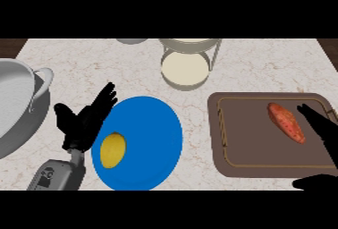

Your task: Pick the sweet potato from the tray and place it in the tiered basket

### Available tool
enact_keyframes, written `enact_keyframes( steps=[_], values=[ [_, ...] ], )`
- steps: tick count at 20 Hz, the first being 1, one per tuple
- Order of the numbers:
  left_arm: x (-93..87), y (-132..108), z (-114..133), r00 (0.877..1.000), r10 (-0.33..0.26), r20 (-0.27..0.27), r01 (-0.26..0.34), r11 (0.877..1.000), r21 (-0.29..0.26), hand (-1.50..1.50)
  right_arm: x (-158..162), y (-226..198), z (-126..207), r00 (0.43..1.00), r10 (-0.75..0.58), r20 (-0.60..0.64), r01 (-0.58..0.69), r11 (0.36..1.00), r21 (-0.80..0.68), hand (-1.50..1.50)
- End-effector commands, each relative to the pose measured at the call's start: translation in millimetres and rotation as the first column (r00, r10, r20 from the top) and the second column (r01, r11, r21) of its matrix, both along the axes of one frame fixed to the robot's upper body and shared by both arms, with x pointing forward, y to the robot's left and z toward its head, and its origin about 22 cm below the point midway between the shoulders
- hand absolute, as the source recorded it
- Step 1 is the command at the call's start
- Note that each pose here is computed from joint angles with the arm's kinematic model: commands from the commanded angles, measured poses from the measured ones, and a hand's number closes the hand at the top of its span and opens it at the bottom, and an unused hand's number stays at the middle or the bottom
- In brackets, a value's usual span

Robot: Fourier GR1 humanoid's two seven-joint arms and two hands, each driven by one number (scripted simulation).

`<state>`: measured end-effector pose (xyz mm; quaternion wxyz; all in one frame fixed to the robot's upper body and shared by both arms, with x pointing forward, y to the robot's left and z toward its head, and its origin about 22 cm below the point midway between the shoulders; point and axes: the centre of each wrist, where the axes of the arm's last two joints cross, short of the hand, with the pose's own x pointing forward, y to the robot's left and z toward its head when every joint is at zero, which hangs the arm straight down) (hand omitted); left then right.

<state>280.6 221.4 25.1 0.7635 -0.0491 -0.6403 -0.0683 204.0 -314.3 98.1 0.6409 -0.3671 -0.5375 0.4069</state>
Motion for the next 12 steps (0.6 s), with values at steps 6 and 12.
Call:
enact_keyframes(
  steps=[6, 12],
  values=[
    [5.2, 17, -3, 1.000, 0.013, -0.012, -0.013, 1.000, -0.009, 0.00, 4, -20, -36, 0.997, -0.062, 0.041, 0.063, 0.997, -0.033, -1.50],
    [9.4, 5, 6, 1.000, 0.015, -0.009, -0.015, 1.000, -0.017, 0.00, 17, -43, -25, 0.996, -0.081, 0.042, 0.081, 0.997, -0.005, -1.50]
  ],
)
